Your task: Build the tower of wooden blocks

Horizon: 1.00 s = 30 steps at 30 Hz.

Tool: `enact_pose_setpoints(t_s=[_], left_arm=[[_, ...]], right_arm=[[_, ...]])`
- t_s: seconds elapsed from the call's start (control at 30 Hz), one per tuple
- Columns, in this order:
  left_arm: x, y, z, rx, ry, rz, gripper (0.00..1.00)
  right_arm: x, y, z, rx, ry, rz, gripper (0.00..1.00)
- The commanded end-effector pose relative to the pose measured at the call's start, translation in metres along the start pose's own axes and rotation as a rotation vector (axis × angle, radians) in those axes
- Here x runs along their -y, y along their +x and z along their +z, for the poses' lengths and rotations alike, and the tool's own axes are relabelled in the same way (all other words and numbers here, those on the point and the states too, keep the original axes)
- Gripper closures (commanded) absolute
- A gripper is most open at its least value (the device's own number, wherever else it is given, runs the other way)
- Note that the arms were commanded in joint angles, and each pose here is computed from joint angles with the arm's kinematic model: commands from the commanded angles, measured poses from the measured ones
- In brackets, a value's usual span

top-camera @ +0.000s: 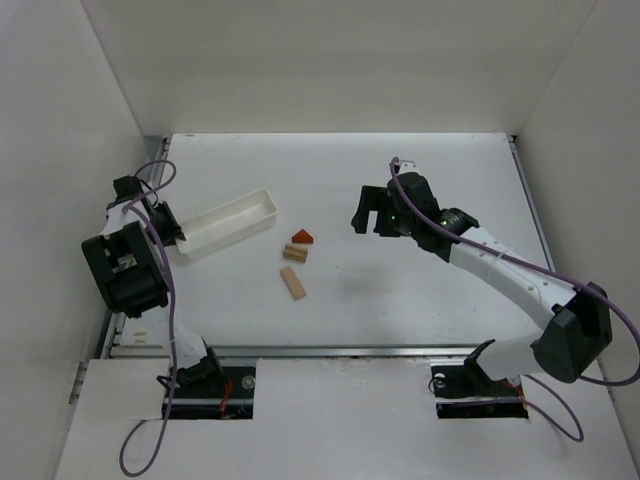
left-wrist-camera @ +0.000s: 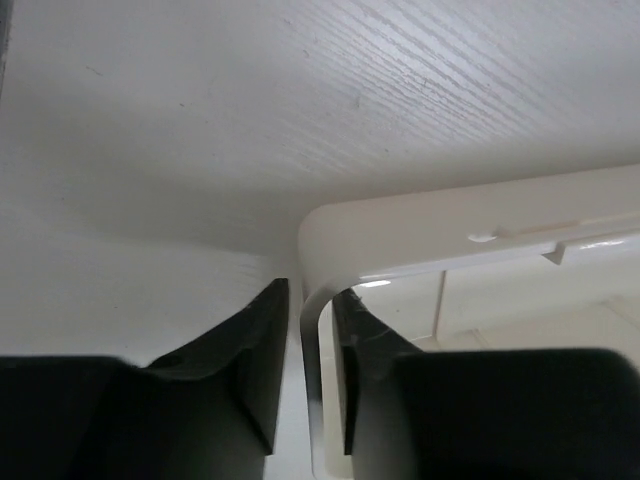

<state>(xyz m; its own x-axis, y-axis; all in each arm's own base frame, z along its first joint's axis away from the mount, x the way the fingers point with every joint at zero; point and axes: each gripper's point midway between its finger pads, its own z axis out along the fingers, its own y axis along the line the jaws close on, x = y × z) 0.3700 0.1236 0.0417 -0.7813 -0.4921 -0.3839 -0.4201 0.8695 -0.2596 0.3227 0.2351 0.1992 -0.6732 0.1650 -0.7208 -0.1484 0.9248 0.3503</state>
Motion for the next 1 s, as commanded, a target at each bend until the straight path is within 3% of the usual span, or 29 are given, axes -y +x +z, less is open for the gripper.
enact_pose_setpoints(t_s=[0.0,0.13,0.17,0.23,0.43,0.6,0.73,0.97], left_arm=[[0.001,-0.016,-0.014,0.066,-0.016,0.012,0.76],[-0.002,-0.027,-0.026,0.111,-0.05,0.039,0.41],[-0.003,-0.034,-0.031,0.134,-0.06,0.052,0.26],[-0.002,-0.049,-0.048,0.201,-0.082,0.073,0.18],[0.012,-0.098,-0.115,0.44,-0.15,0.172,0.1],[0.062,-0.111,-0.185,0.675,-0.096,0.345,0.1],[0.112,-0.087,-0.199,0.682,0.023,0.631,0.07],[0.128,-0.082,-0.202,0.648,0.117,0.607,0.07]], right_arm=[[-0.01,-0.013,-0.003,0.046,-0.026,-0.01,0.0],[-0.01,-0.005,0.002,0.015,-0.015,-0.03,0.0],[-0.015,-0.004,0.003,0.011,-0.023,-0.037,0.0],[-0.016,0.003,0.005,-0.01,-0.02,-0.068,0.0],[-0.03,0.017,0.028,-0.088,-0.01,-0.08,0.0],[-0.063,0.021,0.044,-0.113,-0.04,-0.084,0.0],[-0.083,0.038,0.044,-0.146,-0.113,-0.175,0.0],[-0.129,0.121,0.055,-0.267,-0.159,-0.544,0.03]])
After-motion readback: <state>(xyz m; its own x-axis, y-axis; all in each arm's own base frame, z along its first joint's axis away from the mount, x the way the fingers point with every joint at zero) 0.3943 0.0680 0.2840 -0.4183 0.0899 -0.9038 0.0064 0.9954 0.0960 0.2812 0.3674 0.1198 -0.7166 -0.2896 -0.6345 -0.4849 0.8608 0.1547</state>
